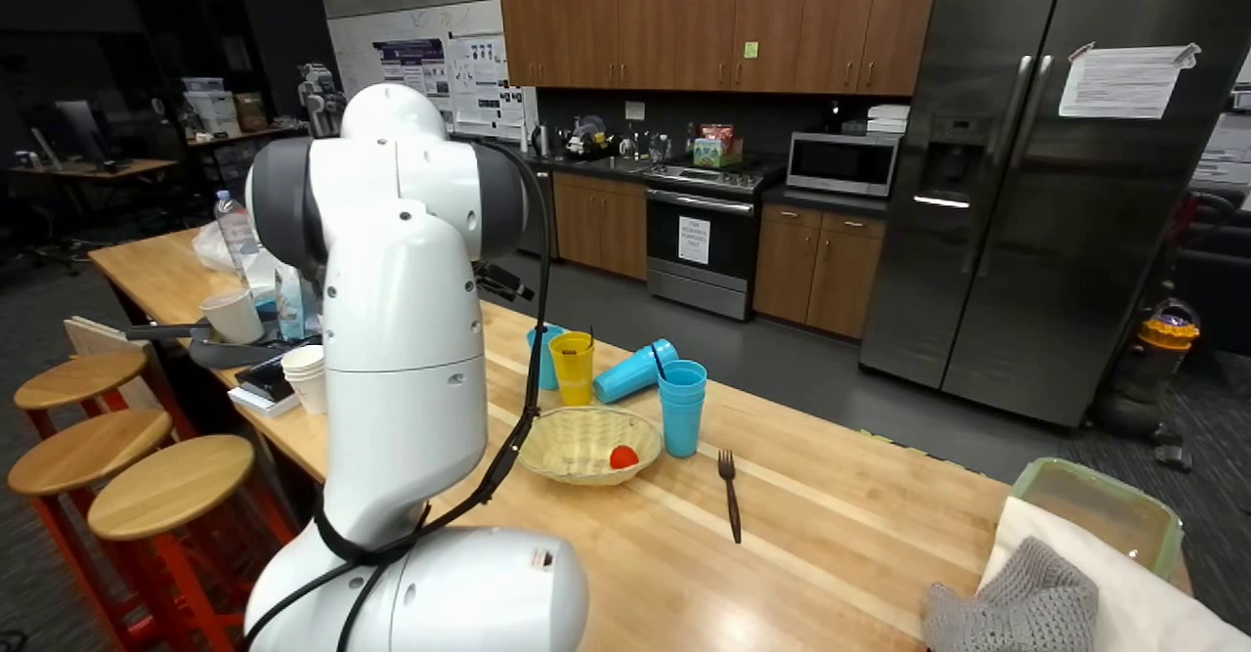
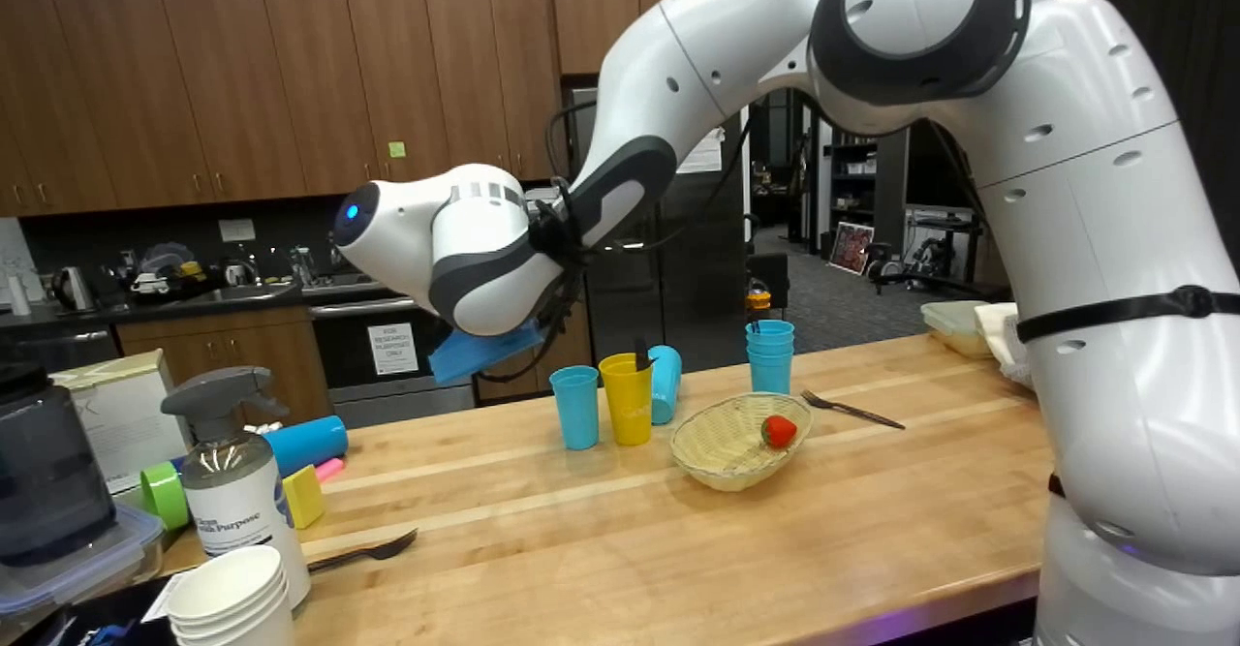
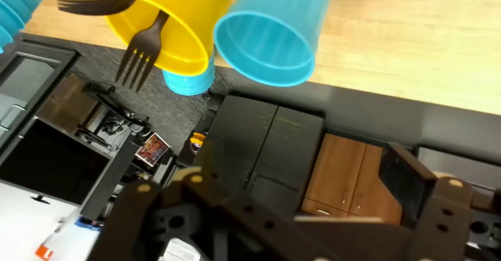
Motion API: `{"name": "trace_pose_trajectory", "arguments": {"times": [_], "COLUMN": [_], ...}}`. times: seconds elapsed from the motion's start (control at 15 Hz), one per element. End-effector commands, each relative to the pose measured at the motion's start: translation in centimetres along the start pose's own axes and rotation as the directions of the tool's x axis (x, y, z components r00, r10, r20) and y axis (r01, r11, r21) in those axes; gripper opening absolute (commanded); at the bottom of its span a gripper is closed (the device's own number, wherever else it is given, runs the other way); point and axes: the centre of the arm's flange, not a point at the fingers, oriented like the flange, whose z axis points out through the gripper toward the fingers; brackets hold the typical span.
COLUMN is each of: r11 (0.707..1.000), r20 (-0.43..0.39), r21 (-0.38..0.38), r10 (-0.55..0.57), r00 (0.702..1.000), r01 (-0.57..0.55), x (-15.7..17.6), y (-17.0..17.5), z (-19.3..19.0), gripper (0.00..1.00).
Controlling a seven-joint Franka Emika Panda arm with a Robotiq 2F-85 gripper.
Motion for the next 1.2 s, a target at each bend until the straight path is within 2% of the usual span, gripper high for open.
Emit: {"name": "trace_pose_trajectory", "arguments": {"times": [0.0, 0.13, 0.33, 0.67, 0.87, 0.93, 1.0, 1.13], "r11": [0.986, 0.962, 0.908, 0.830, 0.808, 0.808, 0.821, 0.816], "r20": [0.036, 0.052, 0.076, 0.095, 0.104, 0.105, 0.094, 0.100], "r21": [0.070, 0.103, 0.154, 0.197, 0.202, 0.197, 0.185, 0.183], "r10": [-0.155, -0.258, -0.405, -0.547, -0.580, -0.580, -0.562, -0.570], "r00": [0.987, 0.965, 0.911, 0.832, 0.808, 0.808, 0.822, 0.816], "r01": [0.152, 0.252, 0.390, 0.523, 0.553, 0.555, 0.540, 0.548], "x": [0.7, 0.5, 0.0, -0.7, -1.3, -1.6, -2.0, -2.3], "y": [-0.3, -0.8, -1.6, -3.0, -3.9, -4.2, -3.4, -3.9], "z": [-2.7, -3.3, -3.5, -3.0, -2.2, -1.8, -2.0, -1.4], "gripper": [1.00, 1.00, 1.00, 1.00, 1.00, 1.00, 1.00, 1.00]}}
